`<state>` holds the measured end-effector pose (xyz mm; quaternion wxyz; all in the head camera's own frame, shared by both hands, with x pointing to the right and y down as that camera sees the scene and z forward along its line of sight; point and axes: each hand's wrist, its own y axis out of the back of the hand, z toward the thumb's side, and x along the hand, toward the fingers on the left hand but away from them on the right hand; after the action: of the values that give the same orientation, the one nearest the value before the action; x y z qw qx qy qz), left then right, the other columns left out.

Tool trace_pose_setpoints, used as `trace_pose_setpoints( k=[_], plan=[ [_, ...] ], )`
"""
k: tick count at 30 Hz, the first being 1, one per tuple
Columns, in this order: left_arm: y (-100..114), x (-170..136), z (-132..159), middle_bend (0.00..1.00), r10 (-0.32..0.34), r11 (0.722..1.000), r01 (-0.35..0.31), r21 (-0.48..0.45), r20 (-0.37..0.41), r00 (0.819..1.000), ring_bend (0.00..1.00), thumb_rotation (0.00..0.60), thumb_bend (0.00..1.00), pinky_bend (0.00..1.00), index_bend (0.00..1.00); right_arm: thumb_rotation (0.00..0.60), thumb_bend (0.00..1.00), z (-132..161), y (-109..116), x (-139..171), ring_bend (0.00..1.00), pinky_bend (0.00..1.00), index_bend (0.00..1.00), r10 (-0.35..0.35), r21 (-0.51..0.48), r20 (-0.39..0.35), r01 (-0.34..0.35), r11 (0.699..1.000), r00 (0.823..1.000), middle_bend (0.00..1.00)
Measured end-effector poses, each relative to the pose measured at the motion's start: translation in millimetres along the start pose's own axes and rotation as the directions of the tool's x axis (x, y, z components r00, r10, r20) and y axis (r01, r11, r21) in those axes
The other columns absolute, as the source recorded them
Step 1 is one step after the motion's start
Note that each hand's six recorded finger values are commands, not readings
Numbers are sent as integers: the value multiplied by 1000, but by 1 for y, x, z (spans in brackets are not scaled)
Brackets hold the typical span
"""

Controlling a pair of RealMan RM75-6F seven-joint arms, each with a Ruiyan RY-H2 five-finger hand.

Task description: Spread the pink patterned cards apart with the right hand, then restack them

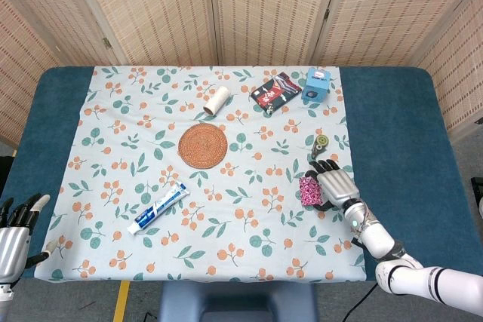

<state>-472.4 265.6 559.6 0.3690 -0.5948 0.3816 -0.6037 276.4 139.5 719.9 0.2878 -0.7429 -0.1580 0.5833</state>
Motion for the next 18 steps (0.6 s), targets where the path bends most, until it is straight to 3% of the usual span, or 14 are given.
trace_pose_setpoints(
  k=[18],
  plan=[
    [-2,-1,-2,129,-6,1000,6,-3,0,1000,209,600,284,0,139,540,267,-2,-2,2,0,0,183,3,-2,11,-3,1000,1000,93]
  ],
)
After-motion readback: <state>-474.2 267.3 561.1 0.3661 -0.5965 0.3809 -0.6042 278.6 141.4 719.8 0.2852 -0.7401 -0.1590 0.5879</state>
